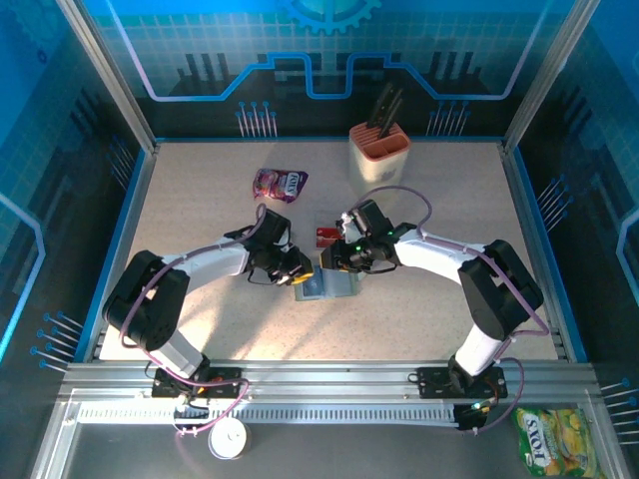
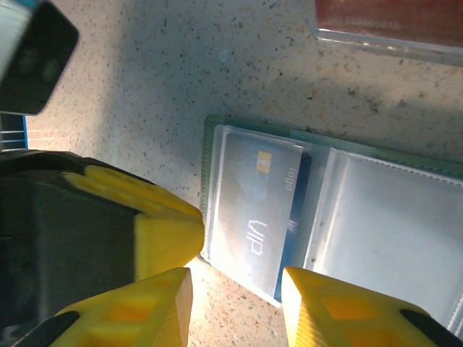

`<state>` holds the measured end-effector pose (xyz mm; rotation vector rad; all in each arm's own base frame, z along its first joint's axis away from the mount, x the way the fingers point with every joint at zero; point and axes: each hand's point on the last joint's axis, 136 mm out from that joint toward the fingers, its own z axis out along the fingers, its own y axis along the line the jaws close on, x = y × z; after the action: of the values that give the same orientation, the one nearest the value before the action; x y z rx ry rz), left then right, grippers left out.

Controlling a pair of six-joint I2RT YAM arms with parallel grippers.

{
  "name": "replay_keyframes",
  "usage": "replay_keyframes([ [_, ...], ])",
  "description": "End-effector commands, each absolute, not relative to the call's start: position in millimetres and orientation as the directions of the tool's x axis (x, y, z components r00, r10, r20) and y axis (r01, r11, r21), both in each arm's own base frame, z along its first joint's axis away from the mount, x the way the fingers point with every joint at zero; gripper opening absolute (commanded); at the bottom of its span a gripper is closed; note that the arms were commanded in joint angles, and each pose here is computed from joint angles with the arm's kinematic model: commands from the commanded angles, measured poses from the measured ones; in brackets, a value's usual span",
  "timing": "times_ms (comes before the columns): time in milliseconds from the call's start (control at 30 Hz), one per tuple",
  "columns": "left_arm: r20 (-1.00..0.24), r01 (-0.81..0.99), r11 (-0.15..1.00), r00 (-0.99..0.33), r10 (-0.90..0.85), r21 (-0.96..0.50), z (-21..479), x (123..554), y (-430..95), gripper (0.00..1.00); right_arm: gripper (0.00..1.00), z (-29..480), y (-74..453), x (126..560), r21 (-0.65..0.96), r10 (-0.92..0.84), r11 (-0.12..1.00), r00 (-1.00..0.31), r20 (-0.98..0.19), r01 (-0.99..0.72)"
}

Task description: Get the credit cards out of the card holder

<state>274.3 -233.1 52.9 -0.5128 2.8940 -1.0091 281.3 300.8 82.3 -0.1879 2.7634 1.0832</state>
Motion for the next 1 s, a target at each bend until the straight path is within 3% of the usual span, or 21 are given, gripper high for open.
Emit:
replay_keyframes([
  [0,0.05,-0.283,0.734,-0.945,-0.322,-0.617,54.9,274.5,-228.4,0.22,0.39,85.8,305.0,277.4,0.655,-0.078,0.73,-0.976,-0.204,-0.195],
  [500,0.072,-0.313,0.738,-0.938,-0.339,-0.598,40.3,265.6,-218.1,0.21,0.39,70.7,319.7,272.9,0.664,-0.112,0.724,-0.981,-0.158,-0.19],
  [967,0.111,-0.335,0.742,-0.935,-0.336,-0.581,24.0,260.3,-217.3,0.06,0.39,57.6,330.1,270.6,0.67,-0.134,0.72,-0.984,-0.119,-0.179],
])
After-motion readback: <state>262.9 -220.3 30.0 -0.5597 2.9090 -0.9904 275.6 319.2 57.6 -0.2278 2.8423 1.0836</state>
